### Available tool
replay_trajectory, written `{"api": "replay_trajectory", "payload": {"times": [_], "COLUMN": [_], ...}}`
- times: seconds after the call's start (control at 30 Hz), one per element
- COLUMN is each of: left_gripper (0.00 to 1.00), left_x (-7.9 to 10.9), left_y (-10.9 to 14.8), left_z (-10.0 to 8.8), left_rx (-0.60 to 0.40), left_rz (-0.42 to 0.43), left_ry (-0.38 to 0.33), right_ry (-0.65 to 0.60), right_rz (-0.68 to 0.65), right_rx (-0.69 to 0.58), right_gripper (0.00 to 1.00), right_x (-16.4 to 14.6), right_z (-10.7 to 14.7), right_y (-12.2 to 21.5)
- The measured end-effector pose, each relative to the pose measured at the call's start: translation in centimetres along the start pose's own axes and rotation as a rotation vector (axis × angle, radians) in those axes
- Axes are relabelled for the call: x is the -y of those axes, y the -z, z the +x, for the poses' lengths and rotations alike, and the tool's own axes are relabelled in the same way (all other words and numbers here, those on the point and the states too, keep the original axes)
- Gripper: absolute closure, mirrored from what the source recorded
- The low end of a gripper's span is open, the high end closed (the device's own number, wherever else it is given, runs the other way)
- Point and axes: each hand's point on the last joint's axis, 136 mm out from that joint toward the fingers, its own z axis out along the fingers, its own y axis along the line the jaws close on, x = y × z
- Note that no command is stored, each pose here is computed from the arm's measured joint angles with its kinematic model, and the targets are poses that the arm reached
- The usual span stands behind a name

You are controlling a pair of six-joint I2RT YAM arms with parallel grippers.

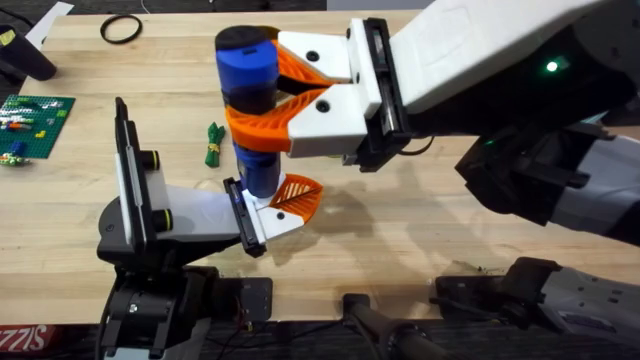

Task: Pick up the gripper from the table and insert it into the empty holder that is missing its gripper. Then pick up a screw, insert it into the mounting hole, and use the screwdriver to tighten it. Finally, clean up the table by picking up the vegetable and placing it into the bucket.

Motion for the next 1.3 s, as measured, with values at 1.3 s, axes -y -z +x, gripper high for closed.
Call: {"api": "replay_trajectory", "payload": {"times": [1.3], "left_gripper": [0.991], "left_x": [0.02], "left_y": [0.00], "left_z": [0.00], "left_rx": [0.000], "left_rz": [0.001], "left_ry": [0.003], "right_ry": [-0.045], "right_rz": [-0.030], "right_rx": [-0.025], "right_gripper": [0.952], "right_x": [0.00], "right_z": [0.01], "right_y": [0.22]}}
